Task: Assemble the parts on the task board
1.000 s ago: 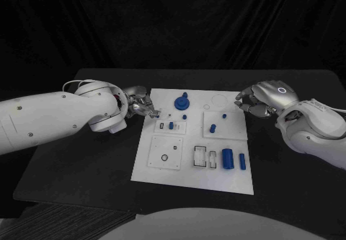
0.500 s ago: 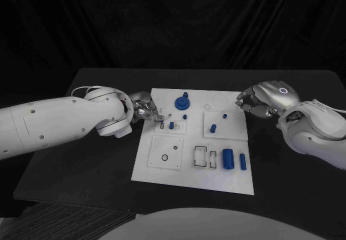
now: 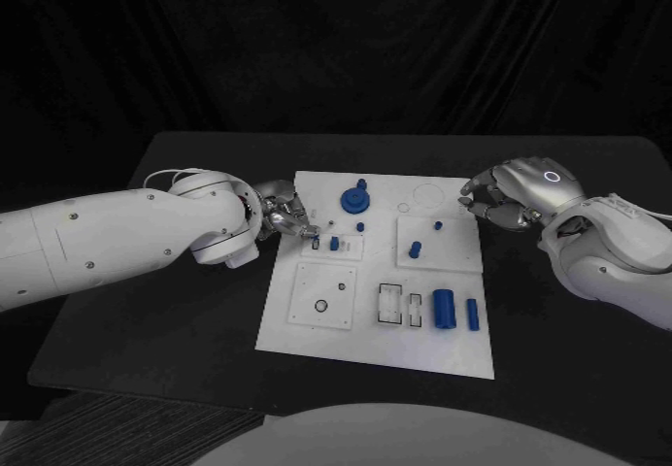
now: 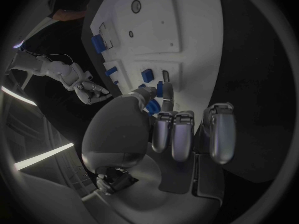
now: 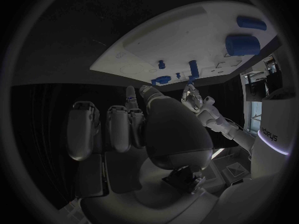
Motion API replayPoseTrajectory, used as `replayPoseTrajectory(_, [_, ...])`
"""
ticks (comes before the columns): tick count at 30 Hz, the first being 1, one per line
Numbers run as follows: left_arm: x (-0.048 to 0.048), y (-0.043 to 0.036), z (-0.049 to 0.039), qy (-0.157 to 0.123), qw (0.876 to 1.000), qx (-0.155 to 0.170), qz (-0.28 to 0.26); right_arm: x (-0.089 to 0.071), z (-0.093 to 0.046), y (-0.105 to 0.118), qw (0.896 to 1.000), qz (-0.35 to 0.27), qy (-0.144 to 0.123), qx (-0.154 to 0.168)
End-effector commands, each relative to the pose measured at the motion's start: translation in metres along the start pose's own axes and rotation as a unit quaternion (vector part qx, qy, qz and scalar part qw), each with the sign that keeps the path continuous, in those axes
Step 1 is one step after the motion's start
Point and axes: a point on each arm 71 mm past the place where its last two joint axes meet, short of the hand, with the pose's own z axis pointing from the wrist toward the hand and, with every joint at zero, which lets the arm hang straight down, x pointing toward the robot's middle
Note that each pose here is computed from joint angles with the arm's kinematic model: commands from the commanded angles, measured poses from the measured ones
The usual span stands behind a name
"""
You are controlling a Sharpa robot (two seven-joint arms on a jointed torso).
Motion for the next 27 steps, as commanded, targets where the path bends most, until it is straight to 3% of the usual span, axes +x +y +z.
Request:
replayPoseTrajectory(1, [0.0031, -0.0003, 0.0001, 0.012, 1.0, 0.003, 0.0, 0.0, -0.001, -0.001, 1.0, 0.001, -0.006, 0.007])
replayPoseTrajectory(27, [0.0138, 0.0065, 0.0013, 0.026, 1.0, -0.003, -0.001, 0.0, -0.001, -0.001, 1.0, 0.001, -0.005, 0.008])
